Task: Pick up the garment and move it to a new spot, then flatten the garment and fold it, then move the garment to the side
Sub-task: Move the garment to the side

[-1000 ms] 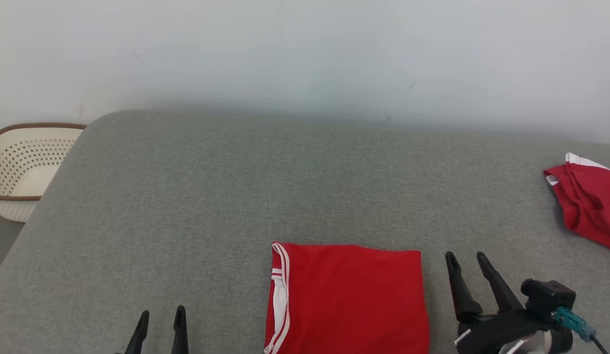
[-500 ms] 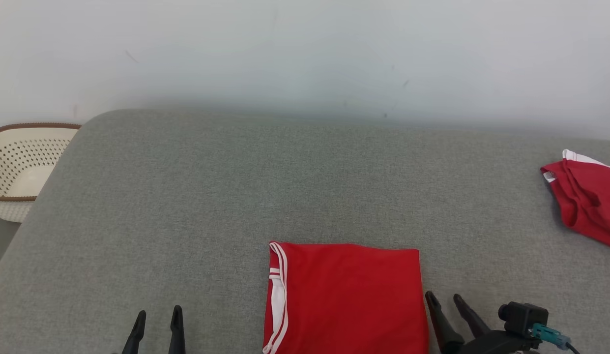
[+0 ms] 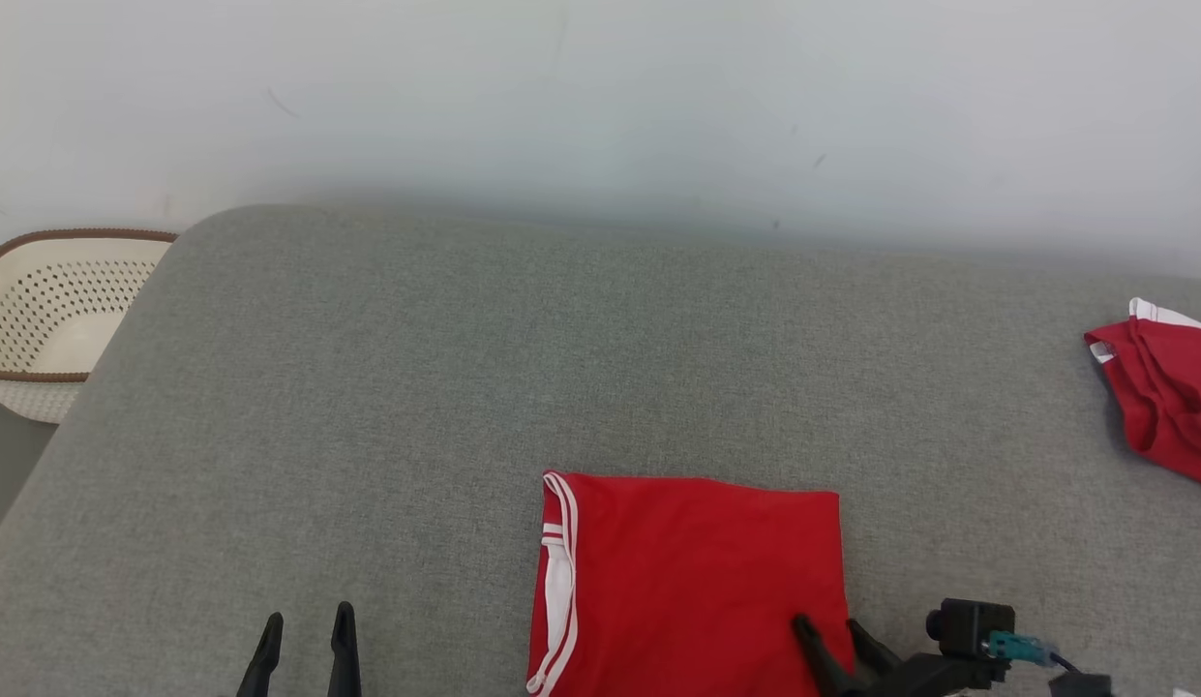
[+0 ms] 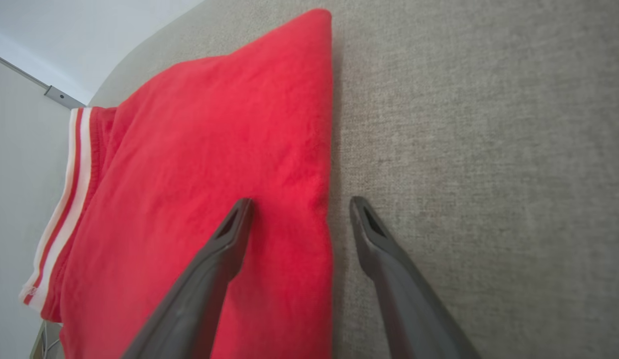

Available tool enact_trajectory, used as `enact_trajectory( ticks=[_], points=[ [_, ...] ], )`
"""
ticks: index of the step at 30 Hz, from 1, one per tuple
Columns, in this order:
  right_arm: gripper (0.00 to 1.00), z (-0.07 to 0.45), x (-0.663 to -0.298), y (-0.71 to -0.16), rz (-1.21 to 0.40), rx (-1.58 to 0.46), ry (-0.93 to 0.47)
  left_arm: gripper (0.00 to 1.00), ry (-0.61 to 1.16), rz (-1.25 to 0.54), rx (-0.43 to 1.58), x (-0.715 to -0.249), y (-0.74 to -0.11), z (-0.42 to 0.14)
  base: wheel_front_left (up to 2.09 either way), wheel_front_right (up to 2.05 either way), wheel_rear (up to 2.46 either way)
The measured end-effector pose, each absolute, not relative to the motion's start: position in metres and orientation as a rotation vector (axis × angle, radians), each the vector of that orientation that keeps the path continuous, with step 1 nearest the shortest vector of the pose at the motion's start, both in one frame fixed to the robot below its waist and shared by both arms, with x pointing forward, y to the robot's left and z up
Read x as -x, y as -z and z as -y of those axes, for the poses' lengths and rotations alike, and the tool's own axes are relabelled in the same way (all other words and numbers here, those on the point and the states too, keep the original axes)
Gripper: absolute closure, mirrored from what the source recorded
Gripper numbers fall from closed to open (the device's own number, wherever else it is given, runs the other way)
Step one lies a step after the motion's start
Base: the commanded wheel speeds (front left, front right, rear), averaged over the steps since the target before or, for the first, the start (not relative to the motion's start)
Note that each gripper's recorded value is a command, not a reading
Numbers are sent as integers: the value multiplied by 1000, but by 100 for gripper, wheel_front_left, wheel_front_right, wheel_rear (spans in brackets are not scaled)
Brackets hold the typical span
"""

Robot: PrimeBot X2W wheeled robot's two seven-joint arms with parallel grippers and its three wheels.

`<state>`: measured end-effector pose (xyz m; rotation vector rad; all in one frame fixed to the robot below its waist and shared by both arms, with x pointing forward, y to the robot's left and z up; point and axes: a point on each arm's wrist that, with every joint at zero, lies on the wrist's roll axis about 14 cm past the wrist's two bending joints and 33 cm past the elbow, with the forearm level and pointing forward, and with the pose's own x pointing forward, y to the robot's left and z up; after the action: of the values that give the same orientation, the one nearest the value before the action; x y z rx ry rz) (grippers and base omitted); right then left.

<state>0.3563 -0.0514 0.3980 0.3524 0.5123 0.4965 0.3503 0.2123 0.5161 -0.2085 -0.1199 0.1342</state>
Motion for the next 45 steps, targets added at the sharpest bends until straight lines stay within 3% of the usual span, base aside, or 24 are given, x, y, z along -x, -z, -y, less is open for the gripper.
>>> enact_trajectory(
  ticks=[3,4,5,6,13,29,45],
  points=[
    [0,43,-354,-394,-547,-346,-525,0,-135,117,209,-351,-515,-212,0,0,0],
    [8,40,-353,-393,-561,-340,-537,0,-136,116,209,-351,-515,-213,0,0,0],
    [87,38,-353,-392,-566,-336,-547,0,-136,116,209,-352,-515,-213,0,0,0],
    [100,35,-352,-392,-569,-334,-555,0,-137,115,209,-352,-514,-213,0,0,0],
    [100,46,-371,-402,-489,-270,-555,0,-140,112,210,-354,-513,-214,0,0,0],
    [100,168,-466,-496,-203,181,-430,0,-20,116,208,-390,-517,-177,0,0,0],
    [100,292,-502,-526,-252,396,-202,0,77,88,174,-430,-500,-148,0,0,0]
  ],
)
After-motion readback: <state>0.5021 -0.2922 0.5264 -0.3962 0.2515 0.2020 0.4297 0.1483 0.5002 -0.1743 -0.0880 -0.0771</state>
